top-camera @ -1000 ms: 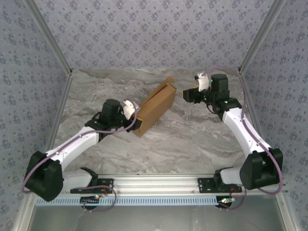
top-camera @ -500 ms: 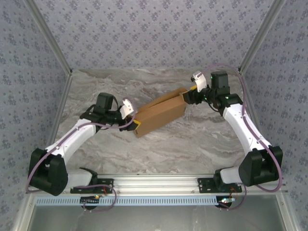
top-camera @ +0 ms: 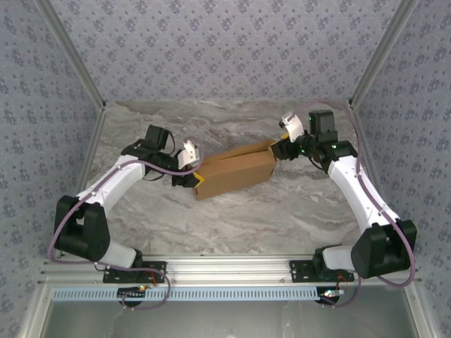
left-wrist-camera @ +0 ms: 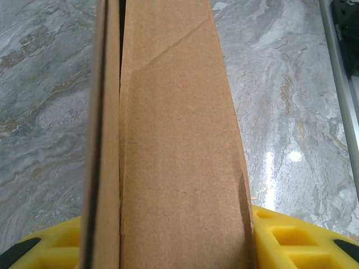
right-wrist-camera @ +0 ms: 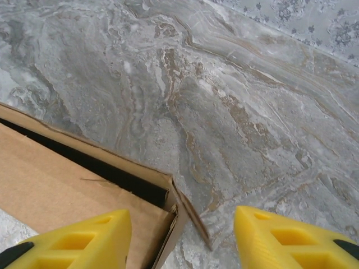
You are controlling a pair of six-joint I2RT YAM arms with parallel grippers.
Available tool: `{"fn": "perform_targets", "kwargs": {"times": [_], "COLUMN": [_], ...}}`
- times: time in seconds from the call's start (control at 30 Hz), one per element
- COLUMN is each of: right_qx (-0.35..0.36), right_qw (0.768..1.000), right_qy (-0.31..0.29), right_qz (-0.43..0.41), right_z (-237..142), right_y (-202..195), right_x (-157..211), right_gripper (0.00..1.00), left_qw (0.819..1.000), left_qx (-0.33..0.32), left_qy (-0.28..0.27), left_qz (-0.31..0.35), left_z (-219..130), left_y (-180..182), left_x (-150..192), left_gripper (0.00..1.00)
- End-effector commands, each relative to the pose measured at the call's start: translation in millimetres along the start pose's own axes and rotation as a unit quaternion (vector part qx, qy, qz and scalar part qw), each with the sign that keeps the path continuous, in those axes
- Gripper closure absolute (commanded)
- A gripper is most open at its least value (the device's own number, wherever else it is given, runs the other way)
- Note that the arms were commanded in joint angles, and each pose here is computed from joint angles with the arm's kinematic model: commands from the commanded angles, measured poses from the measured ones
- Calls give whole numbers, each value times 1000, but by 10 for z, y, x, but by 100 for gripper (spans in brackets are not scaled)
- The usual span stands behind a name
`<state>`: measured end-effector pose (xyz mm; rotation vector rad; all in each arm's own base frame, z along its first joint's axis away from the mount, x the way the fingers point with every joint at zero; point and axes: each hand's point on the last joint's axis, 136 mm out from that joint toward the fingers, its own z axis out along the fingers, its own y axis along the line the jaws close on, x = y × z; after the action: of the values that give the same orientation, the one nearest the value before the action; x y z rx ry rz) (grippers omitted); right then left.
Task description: Fold the paper box
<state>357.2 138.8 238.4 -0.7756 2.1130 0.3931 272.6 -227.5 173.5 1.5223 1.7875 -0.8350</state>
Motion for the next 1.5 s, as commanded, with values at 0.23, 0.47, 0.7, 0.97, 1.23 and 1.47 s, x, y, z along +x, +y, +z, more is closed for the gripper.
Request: {"fn": "perform_targets", "kwargs": {"times": [0.23,0.47,0.7,0.97,1.23,1.47], "right_qx": [5,-4,-2,54,95,123], "right_qw": [999,999,999,994,979,972], "right_qy": [34,41,54,66,96,100], "right_qz": [-10,-12,-6,64,152,175], "right_z": [63,142,200,143,132,112], "right_y": [13,43,80,9,91,68], "right_x": [124,138,169,89,126,185], "right_gripper": [59,79,89,96,97,97], "left_qw": [998,998,999,1000,1000,1000], "left_qx": [32,37,34,8,-10,-12], "left_qy": [-40,-35,-37,-26,-13,-14], "left_qz": [41,33,22,0,-13,-19], "left_z": [-83,-43,-34,-7,30,43], "left_y": [-8,10,46,147,214,241], "left_x": [-173,-118,-131,-77,-10,-16], "left_gripper": [68,68,68,68,70,70]}}
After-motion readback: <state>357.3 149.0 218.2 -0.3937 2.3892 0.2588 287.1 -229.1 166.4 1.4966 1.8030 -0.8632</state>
